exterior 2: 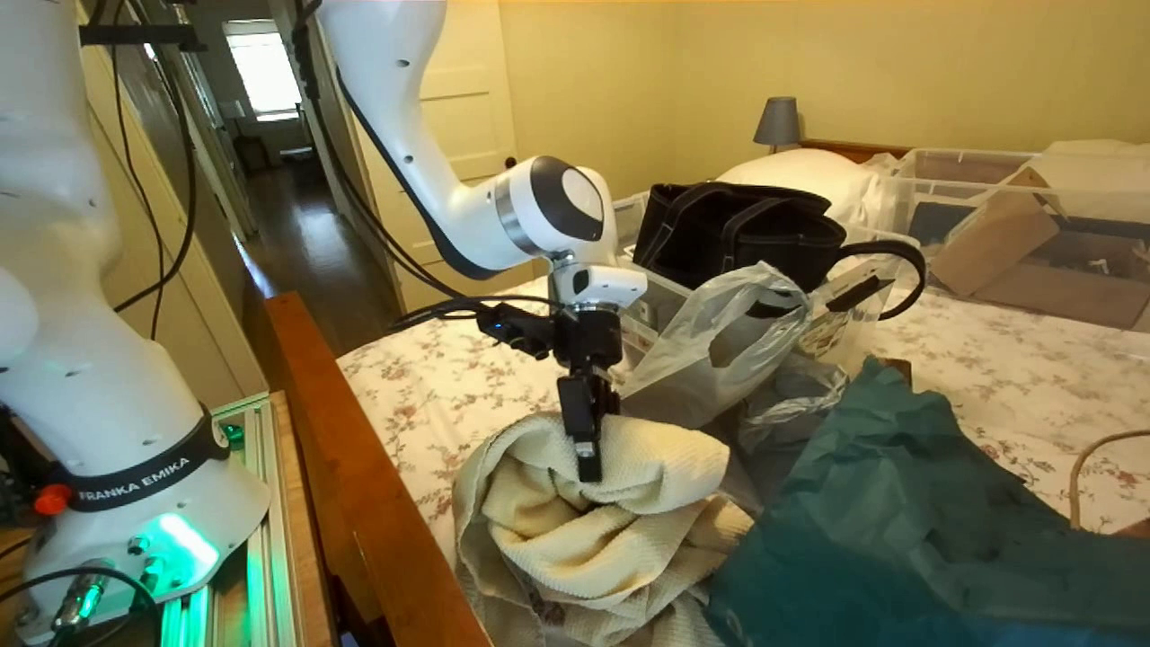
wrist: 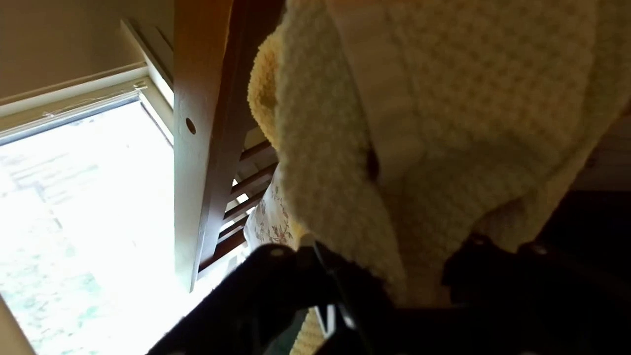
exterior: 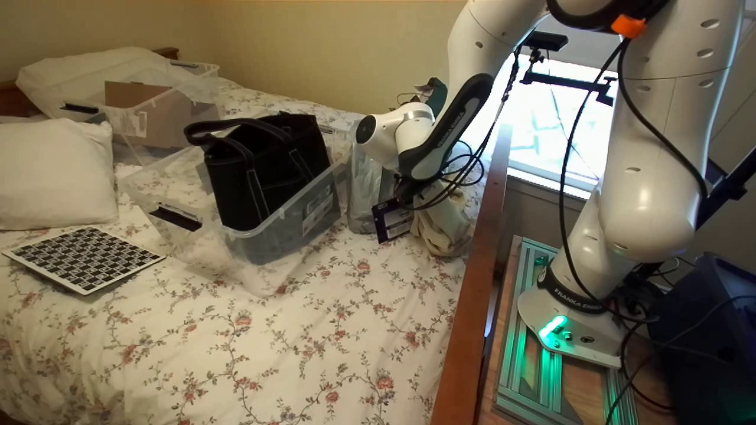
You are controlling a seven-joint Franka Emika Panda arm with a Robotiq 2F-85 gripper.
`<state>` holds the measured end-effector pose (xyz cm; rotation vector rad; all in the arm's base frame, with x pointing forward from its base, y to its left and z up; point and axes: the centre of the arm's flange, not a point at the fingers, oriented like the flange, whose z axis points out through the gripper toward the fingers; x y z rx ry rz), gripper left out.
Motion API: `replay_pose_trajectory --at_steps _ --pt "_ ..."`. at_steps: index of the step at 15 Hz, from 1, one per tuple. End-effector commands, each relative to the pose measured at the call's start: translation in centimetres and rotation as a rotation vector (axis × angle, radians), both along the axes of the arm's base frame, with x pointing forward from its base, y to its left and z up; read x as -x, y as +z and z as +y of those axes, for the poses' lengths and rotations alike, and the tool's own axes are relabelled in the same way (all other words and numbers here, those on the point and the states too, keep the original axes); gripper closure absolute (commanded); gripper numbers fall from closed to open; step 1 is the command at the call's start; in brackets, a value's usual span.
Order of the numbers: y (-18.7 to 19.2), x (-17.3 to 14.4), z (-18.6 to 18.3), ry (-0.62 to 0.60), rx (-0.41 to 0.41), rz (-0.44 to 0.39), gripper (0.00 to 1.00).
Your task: Move the towel on the bed to the right.
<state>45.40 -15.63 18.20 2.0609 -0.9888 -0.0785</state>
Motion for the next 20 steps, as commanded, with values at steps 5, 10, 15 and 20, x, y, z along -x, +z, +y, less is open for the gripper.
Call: replay_pose_trajectory --at_steps 5,10,15,20 --pt "6.5 -1.1 5.3 -0.013 0.095 -0.138 0.0" --pt "9.7 -0.7 7.8 0.005 0.115 -0.17 0.0" --pt "11.7 0.6 9.7 0.132 -0.027 -0.248 0.0" --pt "13.9 3.1 13.5 0.312 -0.163 -0.326 0.0"
